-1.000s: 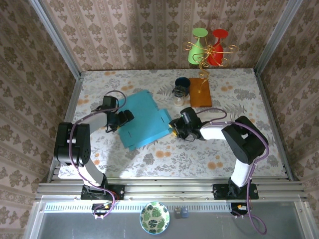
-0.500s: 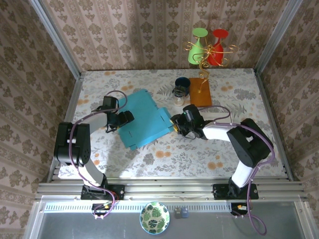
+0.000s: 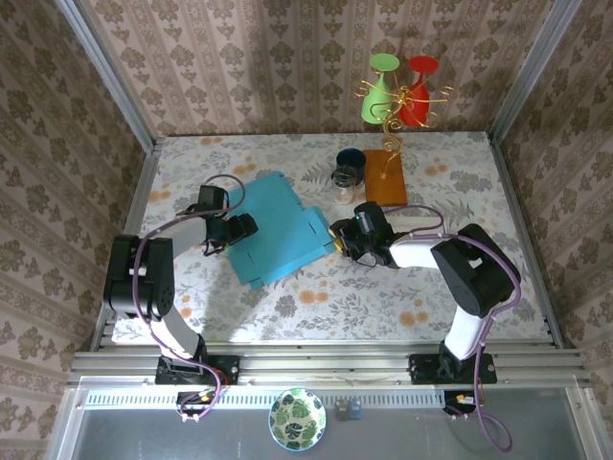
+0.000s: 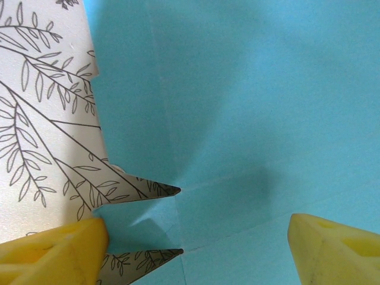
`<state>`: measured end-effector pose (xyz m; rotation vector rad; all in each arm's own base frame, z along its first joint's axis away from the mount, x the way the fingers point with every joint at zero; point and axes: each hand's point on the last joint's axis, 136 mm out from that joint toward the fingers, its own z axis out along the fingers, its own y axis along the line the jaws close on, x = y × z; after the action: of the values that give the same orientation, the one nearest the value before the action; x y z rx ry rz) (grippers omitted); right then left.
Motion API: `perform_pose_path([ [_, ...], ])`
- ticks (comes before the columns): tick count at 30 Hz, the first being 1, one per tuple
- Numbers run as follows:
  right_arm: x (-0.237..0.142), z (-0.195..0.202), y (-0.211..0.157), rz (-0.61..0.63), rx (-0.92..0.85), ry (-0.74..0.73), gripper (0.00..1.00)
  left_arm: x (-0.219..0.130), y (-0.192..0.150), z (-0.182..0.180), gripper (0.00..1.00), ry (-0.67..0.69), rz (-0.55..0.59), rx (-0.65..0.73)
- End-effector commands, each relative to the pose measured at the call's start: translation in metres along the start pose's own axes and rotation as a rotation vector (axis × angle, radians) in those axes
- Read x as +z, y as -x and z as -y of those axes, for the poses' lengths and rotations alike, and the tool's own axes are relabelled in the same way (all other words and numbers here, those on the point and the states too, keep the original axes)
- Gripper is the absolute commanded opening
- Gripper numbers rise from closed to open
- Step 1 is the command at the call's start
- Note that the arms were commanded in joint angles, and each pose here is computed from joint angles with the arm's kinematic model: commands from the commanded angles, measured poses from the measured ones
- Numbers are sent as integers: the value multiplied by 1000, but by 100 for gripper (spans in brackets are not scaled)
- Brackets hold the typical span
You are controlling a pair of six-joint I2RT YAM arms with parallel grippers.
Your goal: Fold the paper box
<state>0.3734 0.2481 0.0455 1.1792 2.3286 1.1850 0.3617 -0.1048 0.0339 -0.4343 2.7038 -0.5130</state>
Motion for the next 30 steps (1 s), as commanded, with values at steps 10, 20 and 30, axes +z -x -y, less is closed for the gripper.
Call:
perform_pose_path([
  [10,17,0,11,32,74,38,37,14,-25,-18,81,59,-83,17],
  [20,17,5,19,76,66,25,12,12,-21,-16,81,58,-70,34],
  [30,-7,-21,19,117,110,38,0,-54,-11,42,87,35,155,374],
])
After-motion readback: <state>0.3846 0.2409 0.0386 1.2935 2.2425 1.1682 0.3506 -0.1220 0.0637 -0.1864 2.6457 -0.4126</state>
